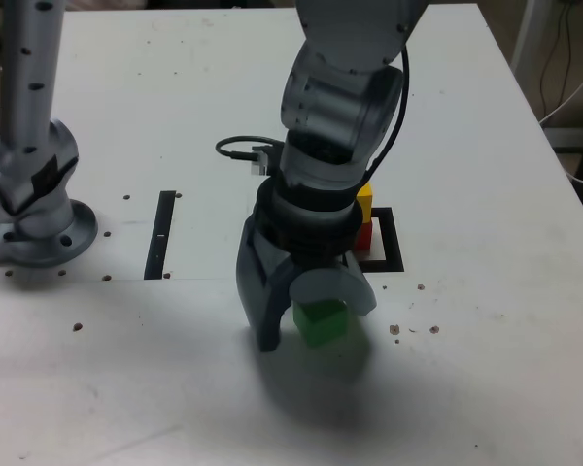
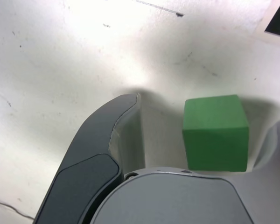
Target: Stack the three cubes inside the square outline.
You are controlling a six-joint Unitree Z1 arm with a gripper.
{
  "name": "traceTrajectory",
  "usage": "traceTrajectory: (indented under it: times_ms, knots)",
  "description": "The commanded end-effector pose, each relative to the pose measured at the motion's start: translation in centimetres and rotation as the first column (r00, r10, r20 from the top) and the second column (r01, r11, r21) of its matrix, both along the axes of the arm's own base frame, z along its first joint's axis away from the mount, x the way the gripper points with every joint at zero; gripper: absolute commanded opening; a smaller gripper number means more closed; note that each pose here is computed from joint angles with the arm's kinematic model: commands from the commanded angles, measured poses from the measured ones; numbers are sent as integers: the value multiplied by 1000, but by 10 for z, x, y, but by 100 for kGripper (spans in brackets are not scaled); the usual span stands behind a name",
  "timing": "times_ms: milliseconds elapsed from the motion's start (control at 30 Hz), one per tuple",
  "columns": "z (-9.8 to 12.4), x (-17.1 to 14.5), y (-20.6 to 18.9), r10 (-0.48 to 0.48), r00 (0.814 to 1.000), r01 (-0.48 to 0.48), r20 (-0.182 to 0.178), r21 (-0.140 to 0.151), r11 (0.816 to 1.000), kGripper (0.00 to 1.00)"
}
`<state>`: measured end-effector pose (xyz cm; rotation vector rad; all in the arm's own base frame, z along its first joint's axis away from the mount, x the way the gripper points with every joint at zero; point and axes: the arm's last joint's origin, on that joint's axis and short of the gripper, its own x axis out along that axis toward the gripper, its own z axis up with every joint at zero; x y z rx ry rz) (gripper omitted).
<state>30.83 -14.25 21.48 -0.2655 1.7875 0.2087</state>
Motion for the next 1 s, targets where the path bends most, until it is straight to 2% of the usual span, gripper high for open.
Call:
traceTrajectory:
  times_ms: [0, 233, 500, 733, 967]
  knots:
    - [-2, 7, 3, 5, 1000, -5, 10, -11, 1000, 73]
    - [-5, 13, 9, 9, 999, -8, 38, -25, 1000, 57]
    - [-5, 13, 16, -1, 998, 4, 62, -51, 999, 43]
    - [1, 8, 18, 1, 994, 5, 105, -63, 998, 20]
    - [7, -2, 22, -1, 993, 9, 121, -66, 998, 17]
